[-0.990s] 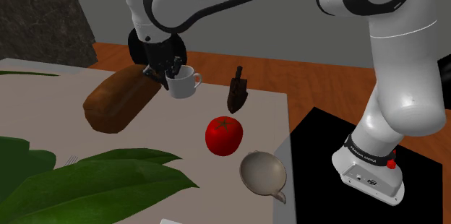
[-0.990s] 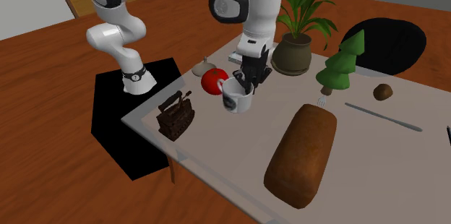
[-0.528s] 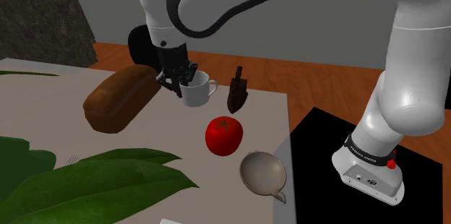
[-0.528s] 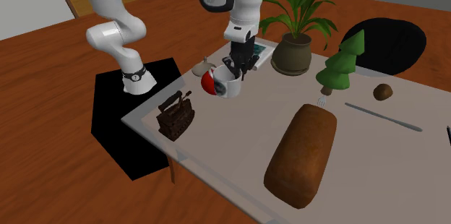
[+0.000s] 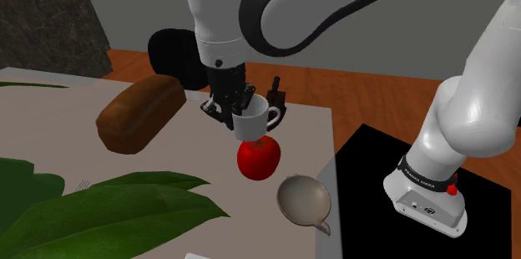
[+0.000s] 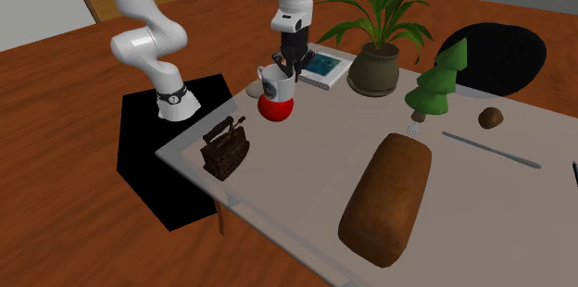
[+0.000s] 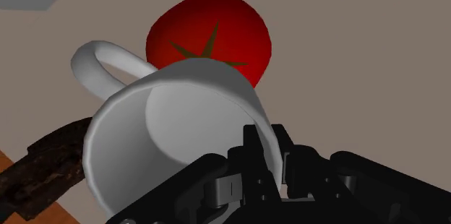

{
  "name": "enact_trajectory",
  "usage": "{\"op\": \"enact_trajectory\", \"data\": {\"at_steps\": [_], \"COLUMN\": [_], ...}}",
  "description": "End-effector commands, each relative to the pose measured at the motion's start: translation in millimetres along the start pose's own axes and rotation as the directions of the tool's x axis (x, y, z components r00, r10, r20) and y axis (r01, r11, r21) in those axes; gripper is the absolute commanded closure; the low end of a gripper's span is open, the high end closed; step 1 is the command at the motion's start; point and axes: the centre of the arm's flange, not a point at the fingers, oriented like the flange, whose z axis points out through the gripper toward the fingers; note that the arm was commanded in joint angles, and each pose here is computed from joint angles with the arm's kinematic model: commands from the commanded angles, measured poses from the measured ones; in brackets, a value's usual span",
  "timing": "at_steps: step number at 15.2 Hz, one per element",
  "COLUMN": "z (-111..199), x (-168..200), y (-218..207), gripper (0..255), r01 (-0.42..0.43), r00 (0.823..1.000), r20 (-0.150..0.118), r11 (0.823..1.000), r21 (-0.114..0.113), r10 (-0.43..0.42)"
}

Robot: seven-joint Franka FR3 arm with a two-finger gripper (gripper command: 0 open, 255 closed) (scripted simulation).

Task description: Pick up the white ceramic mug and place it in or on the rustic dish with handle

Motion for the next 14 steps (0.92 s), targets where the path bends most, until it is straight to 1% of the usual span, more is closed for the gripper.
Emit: {"op": "enact_trajectory", "data": {"at_steps": [1, 14], "z": [0.3, -12.4], "x": [-29.0, -199.9], "y": [1.0, 9.3], "gripper": [255, 255], "r01": [-0.002, -0.002], "r00": [1.0, 1.0], "r20": [0.0, 0.0], "r11": [1.0, 1.0], "r21": [0.0, 0.0], "r10": [0.002, 0.002]}}
